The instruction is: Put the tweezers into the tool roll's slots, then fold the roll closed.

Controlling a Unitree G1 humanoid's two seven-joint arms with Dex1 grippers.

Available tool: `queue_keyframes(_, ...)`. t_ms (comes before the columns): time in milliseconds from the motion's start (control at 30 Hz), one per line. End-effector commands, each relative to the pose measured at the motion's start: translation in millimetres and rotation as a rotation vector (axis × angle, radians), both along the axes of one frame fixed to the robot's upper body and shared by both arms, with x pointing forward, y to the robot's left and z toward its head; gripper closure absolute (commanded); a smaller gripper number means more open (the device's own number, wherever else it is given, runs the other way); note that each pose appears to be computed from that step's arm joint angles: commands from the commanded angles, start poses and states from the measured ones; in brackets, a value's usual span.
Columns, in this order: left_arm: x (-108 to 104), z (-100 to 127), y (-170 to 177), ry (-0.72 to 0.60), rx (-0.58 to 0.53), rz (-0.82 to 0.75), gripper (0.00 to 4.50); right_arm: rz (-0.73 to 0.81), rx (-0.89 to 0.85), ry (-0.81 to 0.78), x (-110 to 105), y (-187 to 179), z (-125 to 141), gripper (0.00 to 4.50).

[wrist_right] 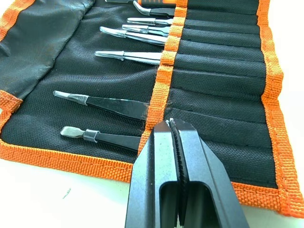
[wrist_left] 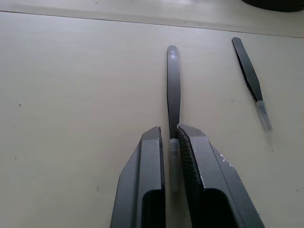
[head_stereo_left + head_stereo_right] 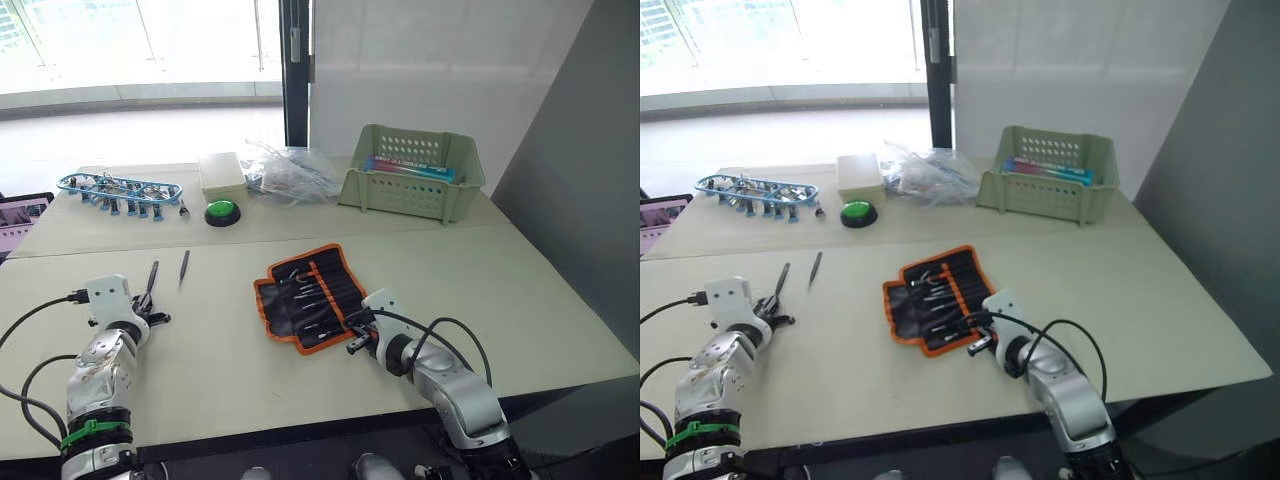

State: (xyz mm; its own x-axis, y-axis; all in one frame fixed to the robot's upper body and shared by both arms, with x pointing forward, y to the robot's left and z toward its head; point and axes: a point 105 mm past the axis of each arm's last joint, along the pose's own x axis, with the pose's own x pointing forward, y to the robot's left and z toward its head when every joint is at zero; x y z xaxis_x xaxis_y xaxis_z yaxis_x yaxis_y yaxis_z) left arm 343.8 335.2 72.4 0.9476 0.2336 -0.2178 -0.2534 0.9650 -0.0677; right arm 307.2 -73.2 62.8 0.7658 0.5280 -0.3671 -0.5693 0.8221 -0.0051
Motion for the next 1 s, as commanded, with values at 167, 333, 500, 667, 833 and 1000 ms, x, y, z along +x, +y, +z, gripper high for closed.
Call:
queue_keyframes(167,0.8,-13.4,-14.5,0.037,-0.017,-0.061,4.47,-0.022,-0.061,0.166,-14.4,-7.3,-40.8,4.50)
queue_keyframes(333,-0.4,9.1,-1.5,-0.036,0.036,-0.032,4.47,-0.018,-0.060,0.167,-14.9,-6.2,-41.2,4.50)
queue_keyframes(500,-1.6,61.5,-6.4,-0.166,0.172,-0.130,4.47,-0.016,-0.062,0.168,-15.7,-6.5,-41.3,4.50)
queue_keyframes(667,-6.3,109.8,-40.6,-0.292,0.247,-0.348,4.47,-0.017,-0.065,0.168,-15.4,-7.4,-41.5,4.50)
queue_keyframes(833,-8.1,122.5,-72.0,-0.322,0.236,-0.493,4.47,-0.019,-0.063,0.169,-16.0,-7.3,-41.8,4.50)
queue_keyframes(1000,-4.7,103.1,-55.6,-0.280,0.126,-0.377,4.47,-0.028,-0.061,0.170,-16.7,-7.5,-42.2,4.50)
